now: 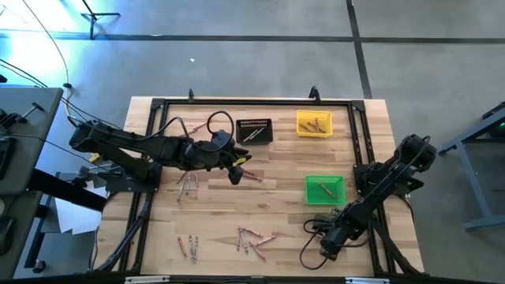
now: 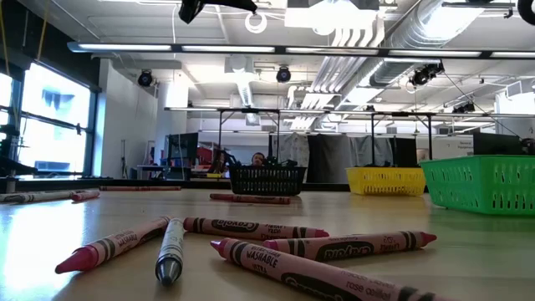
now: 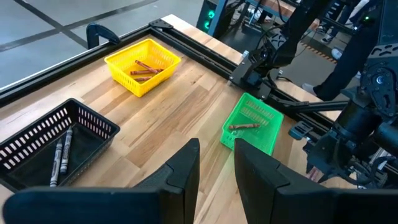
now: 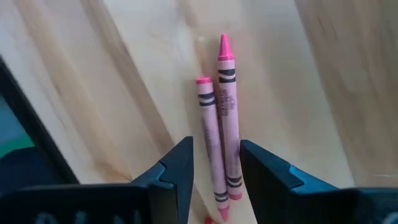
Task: Sort crayons
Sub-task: Put the pink crayon into the green basket
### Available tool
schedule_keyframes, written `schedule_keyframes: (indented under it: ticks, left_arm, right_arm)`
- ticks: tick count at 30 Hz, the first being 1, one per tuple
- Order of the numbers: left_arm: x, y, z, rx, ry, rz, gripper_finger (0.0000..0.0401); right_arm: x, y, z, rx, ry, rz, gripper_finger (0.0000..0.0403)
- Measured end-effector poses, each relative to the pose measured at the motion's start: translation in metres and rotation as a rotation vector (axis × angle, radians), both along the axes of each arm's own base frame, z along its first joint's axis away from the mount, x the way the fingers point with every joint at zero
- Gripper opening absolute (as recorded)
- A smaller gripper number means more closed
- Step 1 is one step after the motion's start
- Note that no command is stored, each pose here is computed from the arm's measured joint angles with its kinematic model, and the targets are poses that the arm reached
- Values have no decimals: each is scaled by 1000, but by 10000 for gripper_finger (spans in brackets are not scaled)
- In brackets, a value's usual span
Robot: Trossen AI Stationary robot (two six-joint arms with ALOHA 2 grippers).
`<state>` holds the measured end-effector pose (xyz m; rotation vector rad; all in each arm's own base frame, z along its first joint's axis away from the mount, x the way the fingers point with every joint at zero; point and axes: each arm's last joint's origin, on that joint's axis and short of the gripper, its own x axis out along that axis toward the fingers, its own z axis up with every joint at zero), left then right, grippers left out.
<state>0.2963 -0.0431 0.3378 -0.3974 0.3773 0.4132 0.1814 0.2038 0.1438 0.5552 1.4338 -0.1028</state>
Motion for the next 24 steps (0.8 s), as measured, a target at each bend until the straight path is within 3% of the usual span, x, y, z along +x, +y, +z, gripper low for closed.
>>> schedule_keyframes:
  ticks: [24]
  left_arm:
    - [0,0,0,-3,2,-5,85]
  right_arm:
    - [0,1,-6,-31,10,24,116]
